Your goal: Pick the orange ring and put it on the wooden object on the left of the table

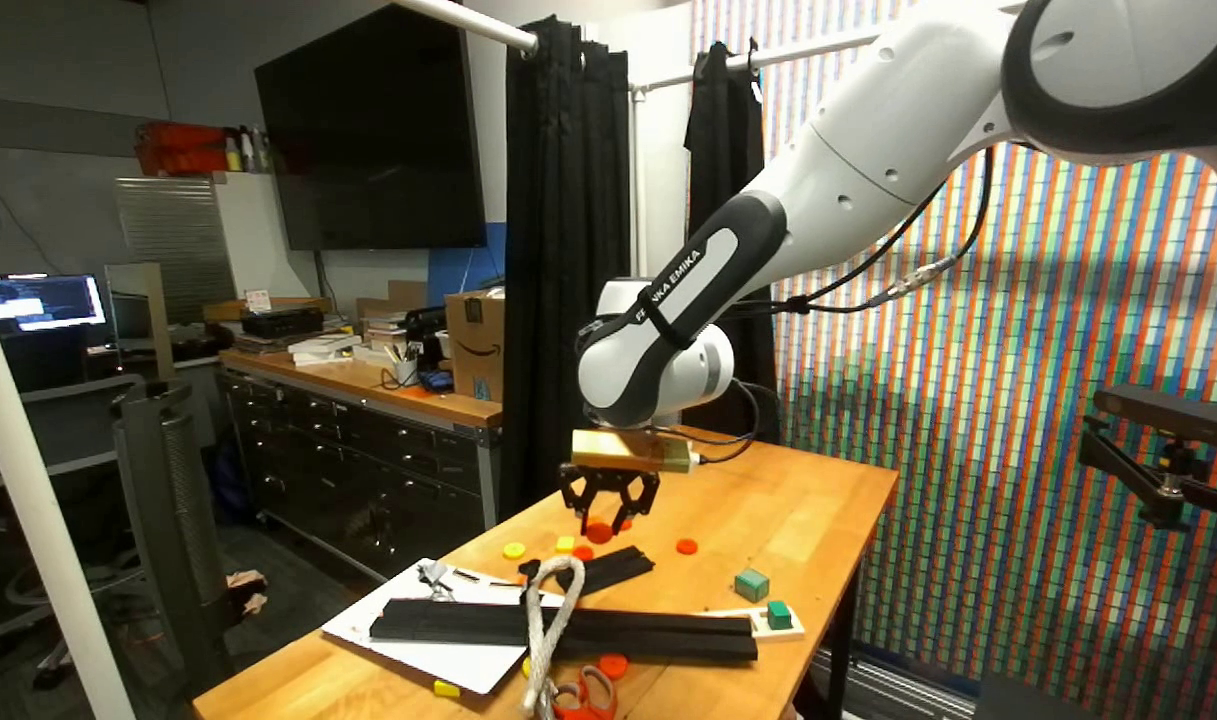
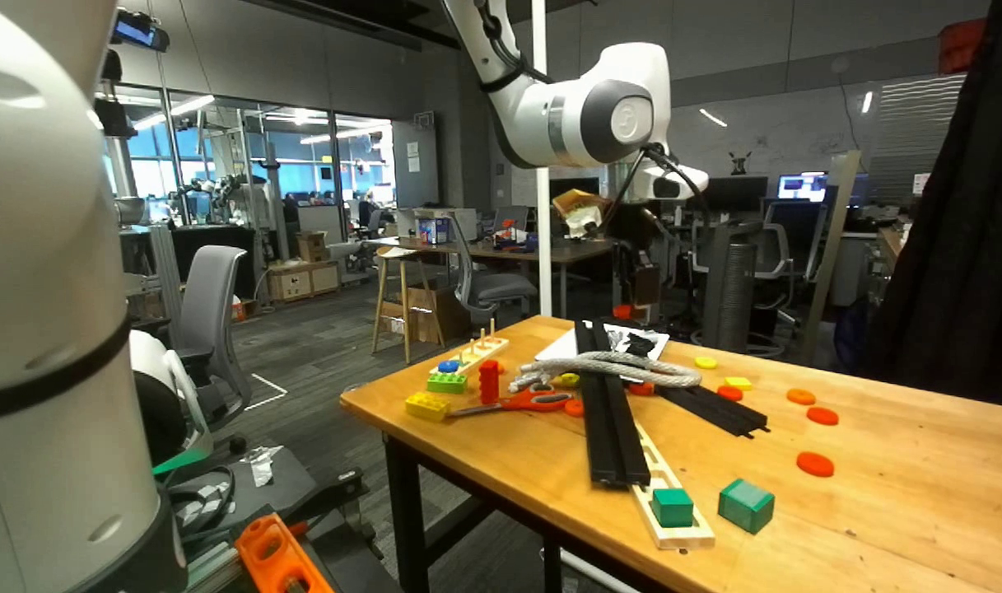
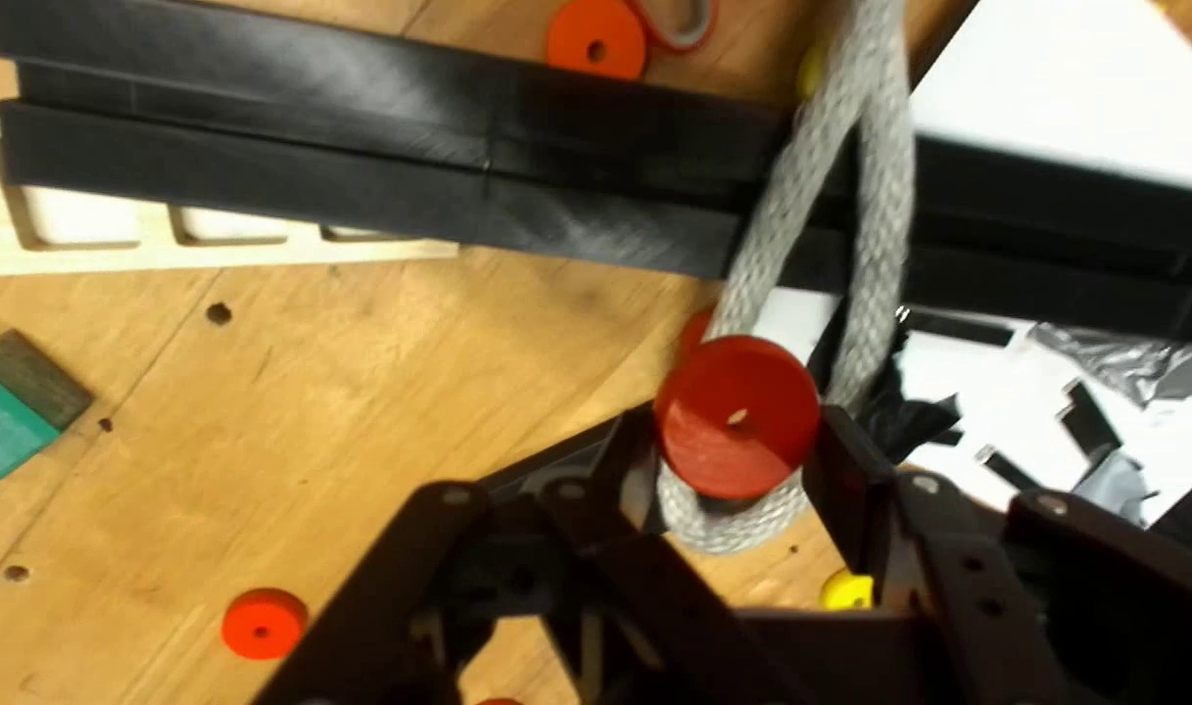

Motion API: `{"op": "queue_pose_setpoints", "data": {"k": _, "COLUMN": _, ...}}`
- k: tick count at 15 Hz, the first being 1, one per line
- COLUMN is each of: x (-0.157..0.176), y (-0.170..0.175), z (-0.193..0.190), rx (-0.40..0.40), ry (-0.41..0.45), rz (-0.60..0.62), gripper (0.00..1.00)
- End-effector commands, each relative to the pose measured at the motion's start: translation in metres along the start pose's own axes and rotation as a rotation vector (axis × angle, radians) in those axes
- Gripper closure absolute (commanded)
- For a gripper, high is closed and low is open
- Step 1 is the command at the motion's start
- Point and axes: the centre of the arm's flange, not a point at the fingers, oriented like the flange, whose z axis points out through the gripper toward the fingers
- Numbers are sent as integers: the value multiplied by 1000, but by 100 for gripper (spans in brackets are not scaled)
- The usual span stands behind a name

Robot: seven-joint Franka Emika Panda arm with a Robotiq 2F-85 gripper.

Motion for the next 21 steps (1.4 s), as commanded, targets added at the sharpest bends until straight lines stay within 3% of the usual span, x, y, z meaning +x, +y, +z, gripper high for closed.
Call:
{"op": "queue_pose_setpoints", "data": {"k": 1, "x": -29, "y": -36, "z": -13, "rx": 21, "ry": -26, "rz": -93, "gripper": 81}}
{"op": "queue_pose_setpoints", "data": {"k": 7, "x": -74, "y": -92, "z": 1, "rx": 68, "ry": -77, "rz": -214, "gripper": 81}}
{"op": "queue_pose_setpoints", "data": {"k": 12, "x": -91, "y": -131, "z": 17, "rx": 94, "ry": -117, "rz": -278, "gripper": 81}}
{"op": "queue_pose_setpoints", "data": {"k": 21, "x": -110, "y": -191, "z": 39, "rx": 57, "ry": -197, "rz": -371, "gripper": 81}}
